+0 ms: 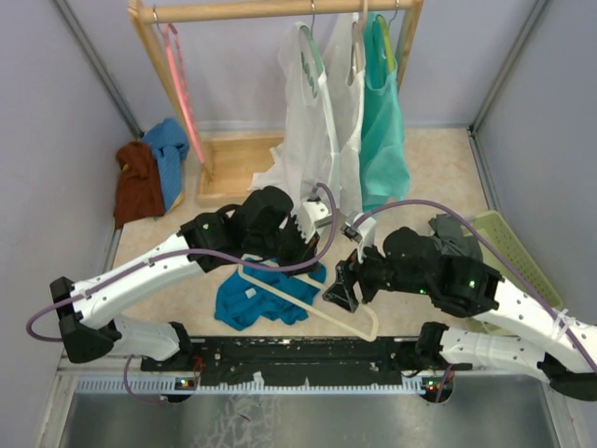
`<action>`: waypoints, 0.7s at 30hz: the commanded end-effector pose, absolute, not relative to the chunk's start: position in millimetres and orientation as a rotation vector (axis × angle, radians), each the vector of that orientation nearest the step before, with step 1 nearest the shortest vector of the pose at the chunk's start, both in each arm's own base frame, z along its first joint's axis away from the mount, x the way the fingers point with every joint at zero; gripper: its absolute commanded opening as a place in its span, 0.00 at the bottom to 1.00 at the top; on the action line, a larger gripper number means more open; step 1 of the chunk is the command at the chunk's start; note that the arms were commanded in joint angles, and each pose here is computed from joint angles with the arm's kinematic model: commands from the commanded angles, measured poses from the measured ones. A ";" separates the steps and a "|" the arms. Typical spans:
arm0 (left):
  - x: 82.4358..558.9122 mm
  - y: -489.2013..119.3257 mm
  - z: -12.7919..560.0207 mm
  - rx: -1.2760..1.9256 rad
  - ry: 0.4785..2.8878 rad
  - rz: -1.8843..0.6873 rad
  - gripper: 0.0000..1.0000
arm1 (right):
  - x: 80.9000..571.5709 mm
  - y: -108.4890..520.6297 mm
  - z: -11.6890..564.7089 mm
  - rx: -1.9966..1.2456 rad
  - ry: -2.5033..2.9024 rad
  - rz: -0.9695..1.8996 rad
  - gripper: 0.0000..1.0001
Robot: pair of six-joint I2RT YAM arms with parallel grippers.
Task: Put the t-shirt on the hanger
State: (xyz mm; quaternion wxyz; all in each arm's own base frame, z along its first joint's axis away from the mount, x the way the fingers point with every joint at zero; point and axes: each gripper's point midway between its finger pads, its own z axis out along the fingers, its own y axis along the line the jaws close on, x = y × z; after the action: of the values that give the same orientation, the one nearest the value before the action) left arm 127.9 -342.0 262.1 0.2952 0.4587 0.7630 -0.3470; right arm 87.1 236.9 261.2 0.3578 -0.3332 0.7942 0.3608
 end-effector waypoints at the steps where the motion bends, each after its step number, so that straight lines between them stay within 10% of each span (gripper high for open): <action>1: 125.8 -346.8 274.5 1.233 1.983 -0.943 0.00 | 80.8 252.2 284.7 -0.874 1.950 1.050 0.63; 12: 133.4 -353.3 281.6 1.166 1.958 -0.922 0.00 | 80.6 265.5 259.8 -0.862 2.009 1.079 0.45; 17: 133.9 -354.8 284.1 1.155 1.951 -0.928 0.00 | 82.6 267.4 257.7 -0.839 2.008 1.084 0.19; 21: 144.9 -349.4 282.6 1.090 1.973 -0.861 0.32 | 86.1 264.5 259.9 -0.816 2.003 1.066 0.00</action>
State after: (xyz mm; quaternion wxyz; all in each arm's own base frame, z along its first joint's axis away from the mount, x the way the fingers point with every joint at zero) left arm 132.3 -344.9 263.0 0.3141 0.4510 0.7664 -0.3324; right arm 83.6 259.3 243.2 0.3322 -0.3210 0.7942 0.3948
